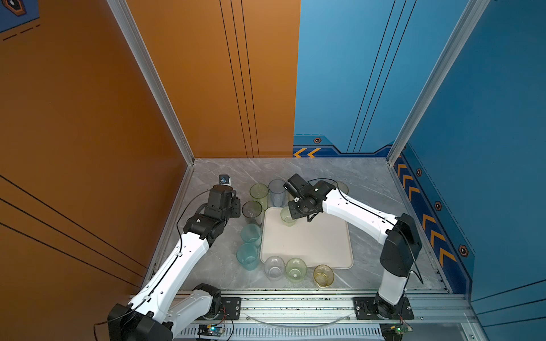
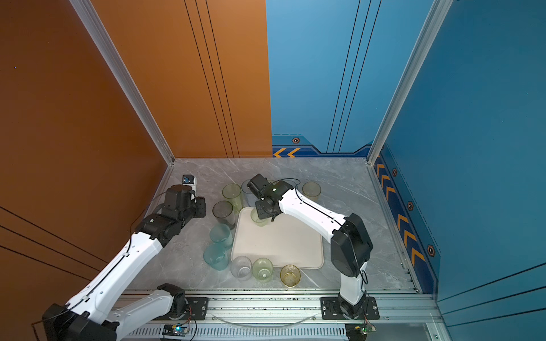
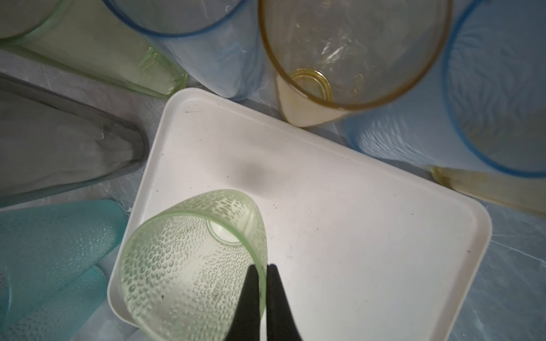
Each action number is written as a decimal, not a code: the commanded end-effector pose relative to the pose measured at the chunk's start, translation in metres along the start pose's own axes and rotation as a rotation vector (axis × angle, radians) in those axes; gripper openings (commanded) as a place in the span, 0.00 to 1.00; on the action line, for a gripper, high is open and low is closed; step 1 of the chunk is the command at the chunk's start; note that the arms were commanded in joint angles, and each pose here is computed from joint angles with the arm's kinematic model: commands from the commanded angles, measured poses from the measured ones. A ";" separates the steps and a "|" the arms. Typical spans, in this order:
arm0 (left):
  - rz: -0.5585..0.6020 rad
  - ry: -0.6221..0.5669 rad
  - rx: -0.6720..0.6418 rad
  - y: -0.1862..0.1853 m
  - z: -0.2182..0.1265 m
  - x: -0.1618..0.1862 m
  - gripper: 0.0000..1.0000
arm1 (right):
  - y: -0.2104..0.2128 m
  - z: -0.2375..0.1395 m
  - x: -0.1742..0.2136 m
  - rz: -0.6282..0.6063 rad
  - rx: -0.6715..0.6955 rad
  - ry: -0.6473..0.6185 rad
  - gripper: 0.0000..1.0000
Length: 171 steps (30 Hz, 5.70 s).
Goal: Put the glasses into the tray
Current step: 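Carry the green cup over the tray's far corner with the right gripper, then lower the green cup onto the tray and open the right gripper, then move the right gripper to the yellow faceted cup near the robot, then grasp the yellow faceted cup with the right gripper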
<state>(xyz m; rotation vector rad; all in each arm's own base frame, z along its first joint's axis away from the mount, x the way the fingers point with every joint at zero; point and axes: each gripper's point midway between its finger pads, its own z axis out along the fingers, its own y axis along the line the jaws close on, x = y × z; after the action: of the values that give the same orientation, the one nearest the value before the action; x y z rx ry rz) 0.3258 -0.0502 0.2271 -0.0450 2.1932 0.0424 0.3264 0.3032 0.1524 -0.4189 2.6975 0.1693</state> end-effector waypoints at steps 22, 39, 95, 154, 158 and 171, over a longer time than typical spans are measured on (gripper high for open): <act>-0.026 0.009 0.017 0.009 0.010 0.004 0.42 | 0.047 0.051 -0.037 -0.048 -0.078 0.003 0.00; -0.038 0.014 0.016 0.014 0.013 0.005 0.42 | 0.040 0.073 -0.044 -0.029 -0.060 0.022 0.00; -0.027 -0.003 0.035 0.004 -0.019 0.009 0.40 | -0.072 -0.082 0.135 0.075 0.001 0.062 0.19; -0.004 0.006 0.038 0.000 -0.019 0.009 0.40 | -0.049 -0.042 0.259 0.097 -0.010 0.366 0.18; -0.001 0.006 0.037 0.000 -0.018 0.009 0.40 | -0.050 -0.039 0.260 0.096 0.000 0.369 0.15; 0.015 0.012 0.028 0.001 -0.017 0.012 0.41 | -0.057 -0.047 0.240 0.092 0.039 0.299 0.02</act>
<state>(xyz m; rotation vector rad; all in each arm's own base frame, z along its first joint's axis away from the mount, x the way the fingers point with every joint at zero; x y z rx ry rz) 0.3033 -0.0507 0.2236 -0.0259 2.2197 -0.0033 0.1061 0.1790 0.0816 -0.3424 3.0660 0.1138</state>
